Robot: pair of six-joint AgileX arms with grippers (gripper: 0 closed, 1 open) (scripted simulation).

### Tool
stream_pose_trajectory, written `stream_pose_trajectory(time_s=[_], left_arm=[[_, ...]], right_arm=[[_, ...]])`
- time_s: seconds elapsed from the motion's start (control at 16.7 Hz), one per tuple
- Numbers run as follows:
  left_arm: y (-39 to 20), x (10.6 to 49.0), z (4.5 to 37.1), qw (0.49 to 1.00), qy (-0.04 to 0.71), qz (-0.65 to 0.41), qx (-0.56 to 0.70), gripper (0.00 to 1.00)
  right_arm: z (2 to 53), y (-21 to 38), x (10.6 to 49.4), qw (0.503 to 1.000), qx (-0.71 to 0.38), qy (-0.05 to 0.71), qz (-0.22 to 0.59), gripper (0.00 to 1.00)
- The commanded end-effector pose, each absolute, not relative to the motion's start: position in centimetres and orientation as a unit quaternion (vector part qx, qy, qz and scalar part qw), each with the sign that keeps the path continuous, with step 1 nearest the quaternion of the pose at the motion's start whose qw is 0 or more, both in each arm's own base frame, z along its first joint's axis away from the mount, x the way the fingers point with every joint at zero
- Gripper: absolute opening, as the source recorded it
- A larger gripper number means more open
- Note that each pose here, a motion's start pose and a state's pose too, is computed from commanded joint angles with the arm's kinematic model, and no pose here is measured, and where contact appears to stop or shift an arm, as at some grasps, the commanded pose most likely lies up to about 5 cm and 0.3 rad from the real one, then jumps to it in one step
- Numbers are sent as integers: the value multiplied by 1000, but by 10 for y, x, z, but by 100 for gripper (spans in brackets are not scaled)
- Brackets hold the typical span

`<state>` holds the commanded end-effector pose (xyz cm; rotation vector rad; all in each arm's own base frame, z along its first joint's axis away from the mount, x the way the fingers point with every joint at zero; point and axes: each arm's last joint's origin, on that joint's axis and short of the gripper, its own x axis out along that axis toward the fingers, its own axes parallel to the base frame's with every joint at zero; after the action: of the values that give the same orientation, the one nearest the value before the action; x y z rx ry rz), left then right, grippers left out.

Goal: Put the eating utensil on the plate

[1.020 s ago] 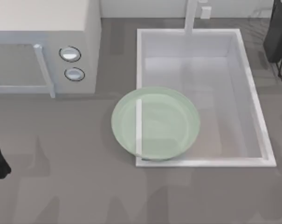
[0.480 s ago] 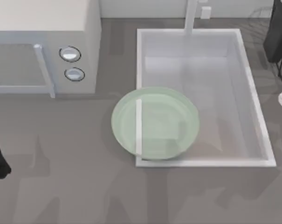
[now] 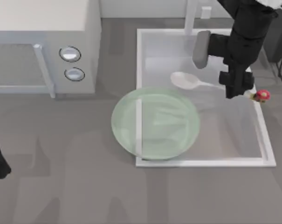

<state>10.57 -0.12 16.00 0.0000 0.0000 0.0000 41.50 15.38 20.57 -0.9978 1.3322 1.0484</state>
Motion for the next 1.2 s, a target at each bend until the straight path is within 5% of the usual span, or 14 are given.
stream_pose_trajectory(time_s=[0.42,1.2], left_arm=[[-1,106,160,1000,0,0,0,100],[-1,106,160,1000,0,0,0,100]], right_arm=[[182,296,394,497,-502,486,515,0],[181,284,408,529,-502,487,481,0]])
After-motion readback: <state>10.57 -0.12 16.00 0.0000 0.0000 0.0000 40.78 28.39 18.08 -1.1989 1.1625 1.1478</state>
